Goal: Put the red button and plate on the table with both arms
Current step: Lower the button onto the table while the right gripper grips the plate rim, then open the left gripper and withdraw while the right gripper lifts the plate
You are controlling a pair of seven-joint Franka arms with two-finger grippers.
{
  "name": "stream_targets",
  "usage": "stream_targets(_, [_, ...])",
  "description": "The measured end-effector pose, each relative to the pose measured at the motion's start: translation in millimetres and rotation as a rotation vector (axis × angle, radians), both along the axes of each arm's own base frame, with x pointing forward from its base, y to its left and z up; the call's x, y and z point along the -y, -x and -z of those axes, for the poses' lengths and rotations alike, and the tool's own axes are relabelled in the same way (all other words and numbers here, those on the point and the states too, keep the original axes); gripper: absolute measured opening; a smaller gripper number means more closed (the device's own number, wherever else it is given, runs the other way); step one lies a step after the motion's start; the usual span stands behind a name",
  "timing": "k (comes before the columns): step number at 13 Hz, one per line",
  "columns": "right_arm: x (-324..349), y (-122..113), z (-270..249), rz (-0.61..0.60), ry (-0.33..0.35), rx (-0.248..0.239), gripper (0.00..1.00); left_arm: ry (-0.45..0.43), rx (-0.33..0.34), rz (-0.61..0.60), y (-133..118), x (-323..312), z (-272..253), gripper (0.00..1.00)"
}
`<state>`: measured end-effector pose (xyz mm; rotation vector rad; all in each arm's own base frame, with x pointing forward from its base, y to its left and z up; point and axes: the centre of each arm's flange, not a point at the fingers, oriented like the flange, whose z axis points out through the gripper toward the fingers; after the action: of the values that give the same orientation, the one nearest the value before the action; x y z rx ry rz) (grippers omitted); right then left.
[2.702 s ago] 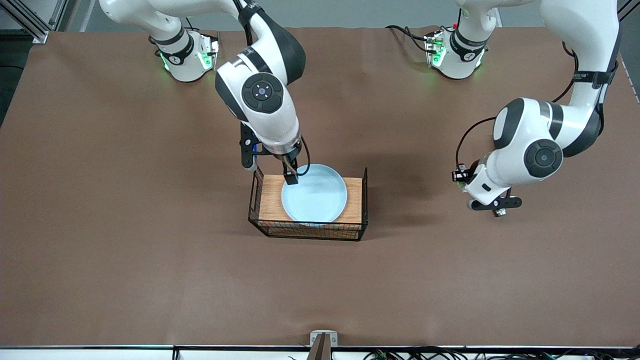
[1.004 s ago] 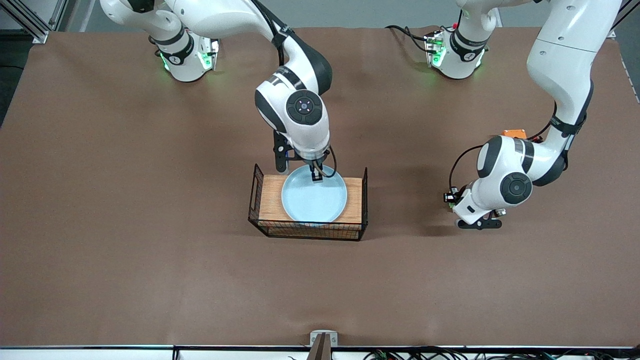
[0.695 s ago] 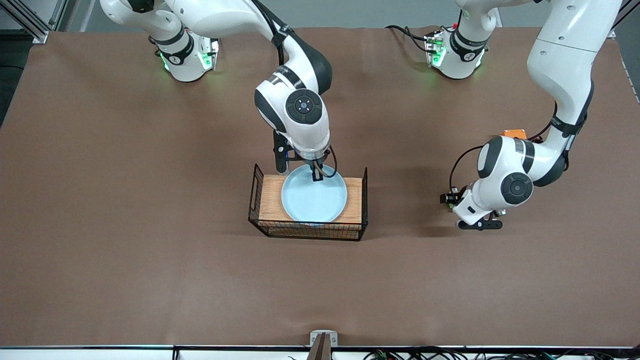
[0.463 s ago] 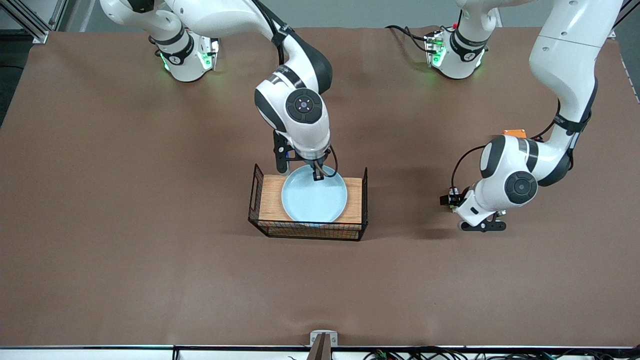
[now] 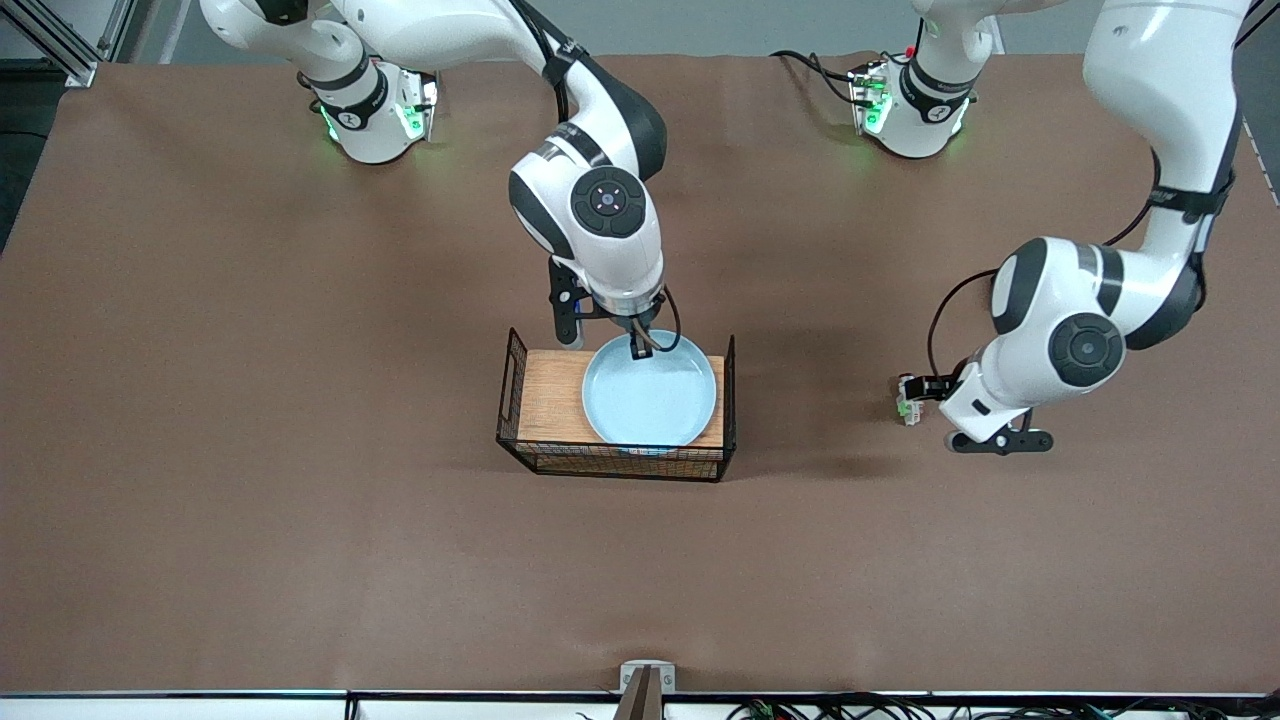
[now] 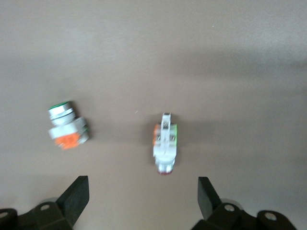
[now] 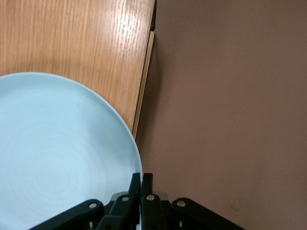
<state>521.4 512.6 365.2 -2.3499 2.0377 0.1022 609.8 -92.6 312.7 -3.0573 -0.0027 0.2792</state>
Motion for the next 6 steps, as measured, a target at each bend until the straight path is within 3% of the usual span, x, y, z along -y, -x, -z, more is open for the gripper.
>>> stream_targets(6, [-2.3, 0.6, -7.8, -0.004, -0.003, 0.001, 0.03, -0.029, -0.107, -0.049, -12.0, -10.6, -113.2, 1.00])
